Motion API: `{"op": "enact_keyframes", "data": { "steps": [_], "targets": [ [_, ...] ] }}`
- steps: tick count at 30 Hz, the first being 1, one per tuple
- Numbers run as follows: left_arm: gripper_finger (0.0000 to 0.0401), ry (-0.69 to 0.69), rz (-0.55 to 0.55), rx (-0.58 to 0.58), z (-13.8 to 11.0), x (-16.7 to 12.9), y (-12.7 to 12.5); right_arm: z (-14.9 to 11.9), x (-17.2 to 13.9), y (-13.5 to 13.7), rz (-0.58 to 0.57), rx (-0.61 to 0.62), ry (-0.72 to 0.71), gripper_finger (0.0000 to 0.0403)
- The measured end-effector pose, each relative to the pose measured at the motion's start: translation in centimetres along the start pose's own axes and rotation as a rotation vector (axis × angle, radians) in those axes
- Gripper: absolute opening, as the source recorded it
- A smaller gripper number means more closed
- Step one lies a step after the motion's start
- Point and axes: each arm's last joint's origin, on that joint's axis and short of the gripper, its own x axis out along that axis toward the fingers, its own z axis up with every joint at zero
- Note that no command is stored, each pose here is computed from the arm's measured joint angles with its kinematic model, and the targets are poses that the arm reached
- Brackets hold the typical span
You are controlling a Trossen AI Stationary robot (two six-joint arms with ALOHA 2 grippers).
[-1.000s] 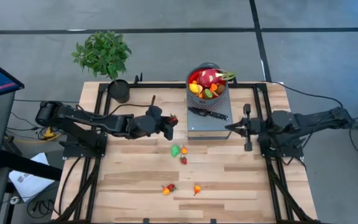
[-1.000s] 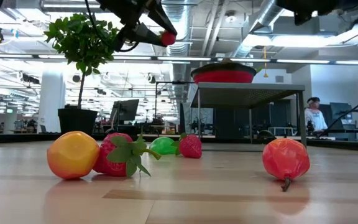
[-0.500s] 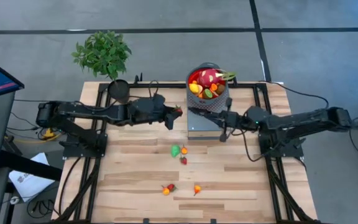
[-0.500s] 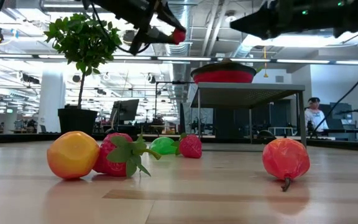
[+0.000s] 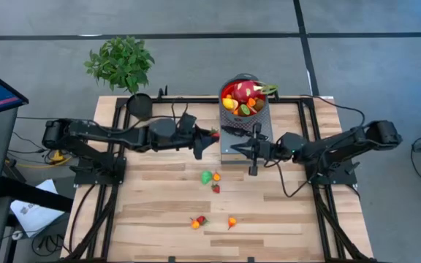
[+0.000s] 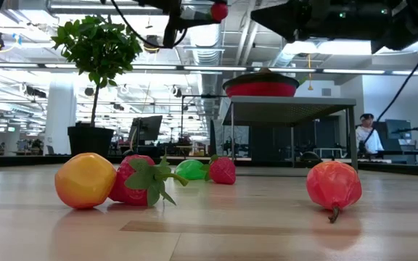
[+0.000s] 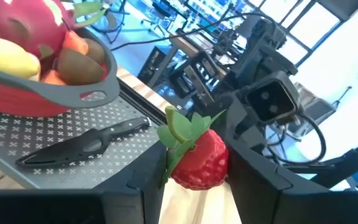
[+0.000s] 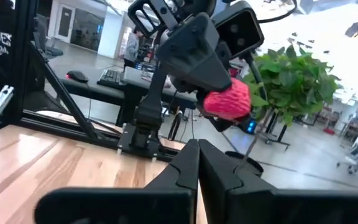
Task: Pick & Place Fruit
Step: Put the strawberry into the red colander on the shelf
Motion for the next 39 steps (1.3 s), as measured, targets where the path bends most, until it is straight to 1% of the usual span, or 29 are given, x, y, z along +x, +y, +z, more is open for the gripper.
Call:
{"op": "enact_keyframes", "data": {
  "steps": [3, 6, 9, 12, 17, 19, 22, 25, 29, 32, 35, 39],
  "targets": [
    [0.0146, -0.010, 0.005, 0.015, -0.3, -0.1, -0.5, 0.5, 0.8, 0.8, -0.036, -0.046, 0.000, 0.0011],
    [0.0146, -0.020, 0.004, 0.048, -0.6, -0.3, -1.1, 1.0, 1.7, 1.7, -0.112, -0.127, 0.048, 0.0046],
    [0.0146, -0.032, 0.002, 0.050, -0.8, -0.4, -1.5, 1.4, 2.5, 2.5, -0.166, -0.208, 0.085, 0.0098],
    [0.0146, -0.035, -0.001, 0.056, -0.8, -0.4, -1.6, 1.5, 3.2, 3.4, -0.189, -0.256, 0.108, 0.0164],
    [0.0146, -0.041, 0.002, 0.055, -0.7, -0.4, -1.6, 2.2, 4.1, 4.0, -0.243, -0.252, 0.113, 0.0272],
    [0.0146, -0.040, 0.002, 0.055, -0.7, -0.4, -1.6, 2.4, 4.5, 3.9, -0.275, -0.248, 0.121, 0.0303],
    [0.0146, -0.040, 0.002, 0.055, -0.7, -0.4, -1.6, 2.9, 5.0, 3.4, -0.301, -0.242, 0.113, 0.0335],
    [0.0146, -0.038, -0.002, 0.055, -0.8, -0.5, -1.7, 3.2, 5.7, 3.1, -0.298, -0.253, 0.098, 0.0352],
    [0.0146, -0.036, -0.006, 0.056, -0.9, -0.5, -1.8, 3.5, 6.4, 3.1, -0.277, -0.303, 0.099, 0.0354],
    [0.0146, -0.037, -0.007, 0.056, -0.9, -0.5, -1.8, 3.3, 6.6, 3.3, -0.247, -0.327, 0.125, 0.0344],
    [0.0146, -0.037, -0.007, 0.056, -0.9, -0.5, -1.8, 3.8, 6.7, 3.2, -0.243, -0.318, 0.099, 0.0328],
    [0.0146, -0.036, -0.007, 0.056, -0.9, -0.5, -1.8, 3.7, 6.8, 3.2, -0.239, -0.320, 0.102, 0.0303]
  ]
}}
